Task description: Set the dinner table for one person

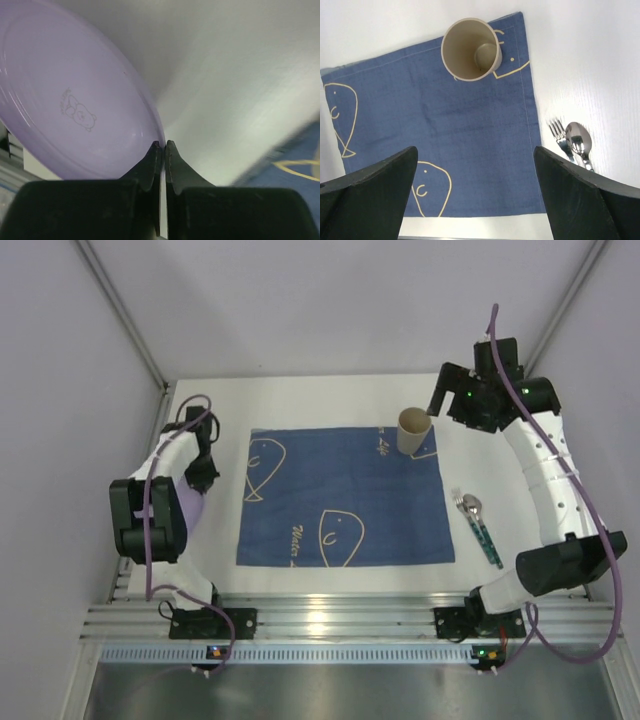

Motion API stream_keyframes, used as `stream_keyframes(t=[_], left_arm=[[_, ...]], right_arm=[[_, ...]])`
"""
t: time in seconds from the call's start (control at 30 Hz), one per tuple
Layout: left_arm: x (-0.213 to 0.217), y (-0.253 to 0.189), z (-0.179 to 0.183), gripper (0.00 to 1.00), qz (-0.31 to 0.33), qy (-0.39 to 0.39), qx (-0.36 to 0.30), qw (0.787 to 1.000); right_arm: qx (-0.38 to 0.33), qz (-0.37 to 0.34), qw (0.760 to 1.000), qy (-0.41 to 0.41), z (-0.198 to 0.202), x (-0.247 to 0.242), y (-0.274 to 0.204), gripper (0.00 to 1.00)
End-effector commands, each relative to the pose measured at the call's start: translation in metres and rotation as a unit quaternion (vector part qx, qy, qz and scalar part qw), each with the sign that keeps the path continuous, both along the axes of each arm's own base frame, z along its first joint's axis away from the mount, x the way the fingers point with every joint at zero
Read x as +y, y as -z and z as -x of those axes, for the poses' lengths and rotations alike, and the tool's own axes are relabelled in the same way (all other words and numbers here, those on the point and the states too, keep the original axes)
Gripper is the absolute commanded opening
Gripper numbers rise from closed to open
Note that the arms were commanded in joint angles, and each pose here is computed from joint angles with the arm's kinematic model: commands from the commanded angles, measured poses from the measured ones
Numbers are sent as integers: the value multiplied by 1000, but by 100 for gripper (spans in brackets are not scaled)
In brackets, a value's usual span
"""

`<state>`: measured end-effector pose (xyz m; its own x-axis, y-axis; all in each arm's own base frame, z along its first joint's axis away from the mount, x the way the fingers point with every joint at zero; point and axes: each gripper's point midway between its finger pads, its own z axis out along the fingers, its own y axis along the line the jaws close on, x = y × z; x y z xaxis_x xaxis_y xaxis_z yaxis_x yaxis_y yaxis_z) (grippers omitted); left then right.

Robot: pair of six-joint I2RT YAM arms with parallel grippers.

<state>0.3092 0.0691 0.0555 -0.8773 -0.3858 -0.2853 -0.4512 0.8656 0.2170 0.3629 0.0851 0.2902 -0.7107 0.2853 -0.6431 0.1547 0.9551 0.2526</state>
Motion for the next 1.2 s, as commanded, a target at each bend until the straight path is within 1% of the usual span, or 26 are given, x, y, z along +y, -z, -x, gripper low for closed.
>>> stream_keyframes(t=[0.0, 0.03, 0.07, 0.1, 0.13, 0.17, 0.2, 0.23, 0.27, 0.3, 0.37, 0.4, 0.5, 0.57, 0.73, 0.8, 0.83, 0.87, 0.9, 0.93, 0.97, 1.0, 1.03, 1.07, 1.17], left_arm=[[-88, -78, -54, 0, 11, 96, -98, 990], [-108, -85, -50, 0, 11, 103, -93, 990], [-131, -104, -60, 0, 19, 115, -117, 986], [-172, -107, -55, 0, 34, 154, -118, 980], [-199, -113, -57, 0, 54, 155, -127, 978], [-219, -113, -55, 0, 58, 166, -129, 976], [-256, -113, -42, 0, 70, 202, -129, 968], [-278, -103, -36, 0, 80, 207, -114, 968], [-298, -103, -33, 0, 88, 220, -117, 964], [-329, -99, -16, 0, 98, 254, -109, 956], [-362, -74, 0, 0, 106, 278, -81, 951], [-384, -64, 19, 0, 109, 306, -69, 943], [-422, -37, 44, 0, 114, 345, -52, 930], [-434, -22, 50, 0, 119, 349, -43, 929], [-447, -13, 43, 0, 130, 348, -57, 927], [-452, -11, 40, 0, 138, 349, -61, 925], [-458, -9, 40, 2, 148, 350, -61, 923], [-459, -9, 41, 29, 152, 350, -61, 922], [-461, -9, 41, 42, 155, 351, -61, 922], [-463, -13, 40, 51, 162, 352, -67, 919], [-463, -14, 40, 67, 163, 352, -70, 919], [-463, -17, 39, 87, 165, 352, -75, 918], [-464, -25, 37, 95, 168, 356, -85, 915], [-463, -28, 35, 97, 167, 357, -90, 914], [-459, -45, 31, 98, 176, 359, -103, 911]], right_arm=[[-54, 14, 998, 21, 22, -15, -41, 100], [-55, 22, 998, 32, 24, -21, -41, 100], [-53, 25, 998, 35, 29, -24, -41, 100], [-52, 27, 997, 40, 31, -28, -40, 100], [-51, 27, 997, 42, 38, -30, -39, 100], [-51, 27, 997, 44, 42, -32, -38, 100], [-51, 27, 997, 49, 46, -36, -38, 100], [-49, 26, 997, 50, 49, -37, -36, 99], [-45, 27, 997, 54, 58, -40, -34, 100], [-42, 29, 997, 58, 62, -44, -31, 100], [-35, 34, 996, 68, 75, -50, -27, 100], [-34, 38, 996, 76, 79, -54, -26, 100], [-28, 64, 990, 125, 97, -74, -21, 100], [-22, 86, 985, 146, 105, -86, -15, 100], [16, 93, 986, 136, 114, -84, 17, 100], [43, 100, 985, 133, 117, -85, 41, 100], [53, 99, 985, 128, 118, -83, 50, 100], [71, 104, 985, 120, 118, -82, 69, 100], [84, 102, 984, 117, 118, -81, 80, 100], [95, 90, 986, 107, 118, -76, 90, 100], [119, 87, 983, 105, 118, -75, 110, 100], [133, 70, 983, 105, 119, -72, 119, 100], [146, 61, 982, 106, 119, -72, 129, 100], [169, 55, 977, 115, 121, -73, 147, 100], [205, 36, 968, 140, 123, -82, 173, 100]])
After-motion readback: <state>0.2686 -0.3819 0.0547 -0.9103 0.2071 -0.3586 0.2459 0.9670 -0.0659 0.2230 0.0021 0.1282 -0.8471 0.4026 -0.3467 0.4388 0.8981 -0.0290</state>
